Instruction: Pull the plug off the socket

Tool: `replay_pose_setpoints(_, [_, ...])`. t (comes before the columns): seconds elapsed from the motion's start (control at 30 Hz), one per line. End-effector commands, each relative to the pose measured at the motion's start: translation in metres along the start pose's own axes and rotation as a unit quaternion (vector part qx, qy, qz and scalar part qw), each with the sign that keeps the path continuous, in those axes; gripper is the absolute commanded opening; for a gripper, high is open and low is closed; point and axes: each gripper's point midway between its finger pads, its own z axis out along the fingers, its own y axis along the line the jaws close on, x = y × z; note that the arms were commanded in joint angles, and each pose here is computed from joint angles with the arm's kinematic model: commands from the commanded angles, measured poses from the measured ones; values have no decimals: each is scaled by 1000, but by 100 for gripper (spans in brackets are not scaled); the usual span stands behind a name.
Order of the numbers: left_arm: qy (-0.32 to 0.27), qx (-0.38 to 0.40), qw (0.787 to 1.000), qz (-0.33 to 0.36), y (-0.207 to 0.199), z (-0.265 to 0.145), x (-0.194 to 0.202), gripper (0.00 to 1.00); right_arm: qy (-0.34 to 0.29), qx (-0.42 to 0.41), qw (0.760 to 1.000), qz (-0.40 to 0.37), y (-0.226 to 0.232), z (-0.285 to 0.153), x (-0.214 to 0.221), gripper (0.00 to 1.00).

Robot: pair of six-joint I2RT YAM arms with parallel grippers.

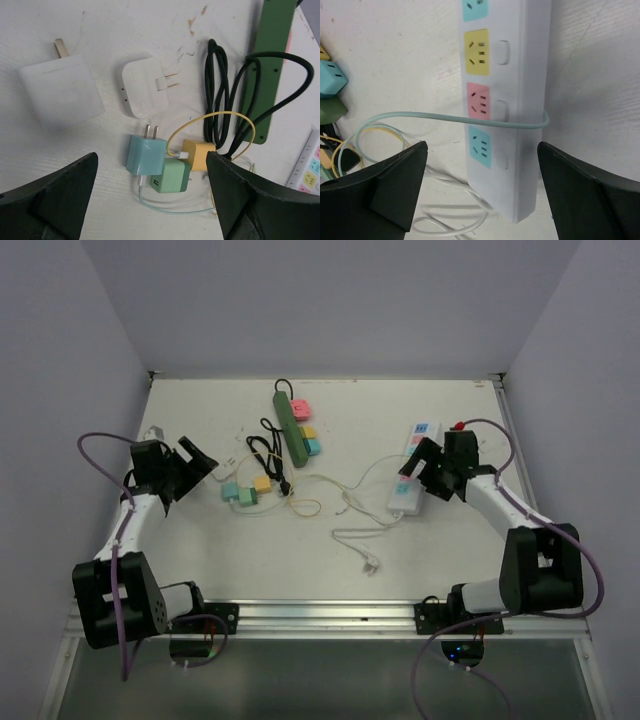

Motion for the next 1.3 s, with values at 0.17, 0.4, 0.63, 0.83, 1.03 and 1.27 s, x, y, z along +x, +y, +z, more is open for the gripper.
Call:
replay_pose_setpoints(0.17, [-27, 26, 993, 110, -25, -22, -12, 92, -88, 43, 993, -63, 19, -44, -43, 96])
replay_pose_setpoints(0.4, [-34, 26, 987, 152, -30, -22, -9, 92, -99, 31, 994, -41, 22, -46, -44, 95])
replay_pose_setpoints(0.63, [-35, 23, 987, 158, -28, -20, -5, 92, -93, 34, 995, -29, 22, -31, -44, 91])
replay_pose_setpoints(0.83, [-33, 30, 987, 157, -31, -19, -6, 92, -83, 52, 995, -18, 8, -15, -34, 89])
replay_pose_setpoints(1.03, [-30, 33, 987, 154, -32, -18, -4, 92, -103, 46, 993, 25, 8, -3, -36, 85])
replay_pose_setpoints(1.27, [-31, 31, 987, 155, -30, -19, -3, 91, -127, 46, 988, 72, 7, 5, -43, 47])
